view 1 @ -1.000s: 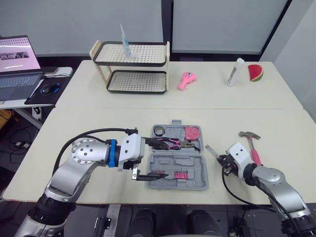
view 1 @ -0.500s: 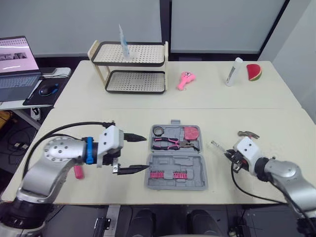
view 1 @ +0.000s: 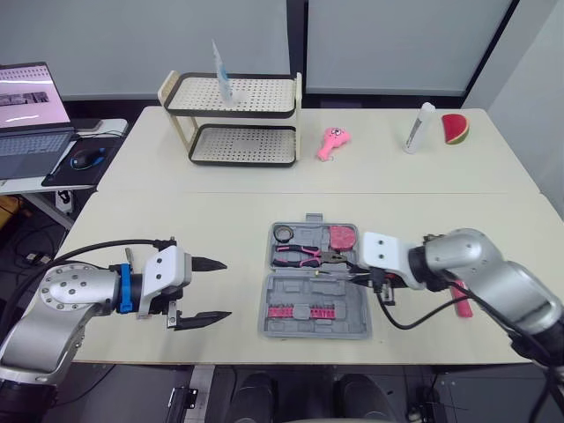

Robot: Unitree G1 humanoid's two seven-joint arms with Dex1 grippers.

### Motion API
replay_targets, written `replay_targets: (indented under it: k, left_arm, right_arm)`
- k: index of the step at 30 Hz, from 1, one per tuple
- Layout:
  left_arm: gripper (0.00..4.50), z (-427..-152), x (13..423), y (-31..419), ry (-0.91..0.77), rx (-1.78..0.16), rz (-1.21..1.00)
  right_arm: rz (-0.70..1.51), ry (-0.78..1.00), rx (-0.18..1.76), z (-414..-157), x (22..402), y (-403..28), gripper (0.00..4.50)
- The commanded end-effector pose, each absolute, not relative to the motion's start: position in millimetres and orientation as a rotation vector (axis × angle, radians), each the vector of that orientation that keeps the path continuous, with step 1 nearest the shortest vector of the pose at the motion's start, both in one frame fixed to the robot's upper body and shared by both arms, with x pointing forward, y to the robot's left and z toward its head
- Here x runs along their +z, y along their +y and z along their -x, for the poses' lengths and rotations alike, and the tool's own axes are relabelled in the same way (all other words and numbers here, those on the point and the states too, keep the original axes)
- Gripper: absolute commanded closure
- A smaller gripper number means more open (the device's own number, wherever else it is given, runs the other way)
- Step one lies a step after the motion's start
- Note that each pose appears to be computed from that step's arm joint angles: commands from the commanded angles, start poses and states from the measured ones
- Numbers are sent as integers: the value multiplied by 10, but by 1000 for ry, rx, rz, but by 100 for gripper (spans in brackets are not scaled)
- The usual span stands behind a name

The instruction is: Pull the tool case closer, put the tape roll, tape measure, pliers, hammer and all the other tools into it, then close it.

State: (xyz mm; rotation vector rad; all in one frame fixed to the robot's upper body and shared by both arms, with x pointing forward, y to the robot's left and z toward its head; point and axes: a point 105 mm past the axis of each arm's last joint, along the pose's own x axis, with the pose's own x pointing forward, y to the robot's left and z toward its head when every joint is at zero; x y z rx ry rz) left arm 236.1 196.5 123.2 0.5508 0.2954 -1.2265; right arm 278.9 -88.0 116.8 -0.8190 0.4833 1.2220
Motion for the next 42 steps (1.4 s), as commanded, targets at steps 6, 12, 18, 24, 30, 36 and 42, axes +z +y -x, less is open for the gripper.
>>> replay_targets:
  k: [6,12,18,24,30,36,42]
  left_arm:
    - [0,-2346,1284,1824,252,-1251,-569]
    - [0,-2363,1297,1738,234,-1263,-566]
    - [0,-2348,1256,1756,237,-1265,-561]
    - [0,-2331,1223,1771,239,-1264,-560]
    - [0,-2322,1214,1766,239,-1264,-562]
    - [0,-2326,1218,1755,237,-1265,-562]
    - [0,-2328,1228,1752,234,-1263,-561]
  right_arm:
    - [867,476,1254,-2853,936,-537,414]
    - [886,461,1259,-2967,803,-394,414]
    - [896,447,1271,-3037,759,-289,414]
    - [903,429,1274,-3089,753,-230,414]
    - [918,407,1282,-3102,760,-211,379]
    - [911,346,1284,-3117,910,-210,267]
    - [900,278,1331,-3009,1038,-241,280]
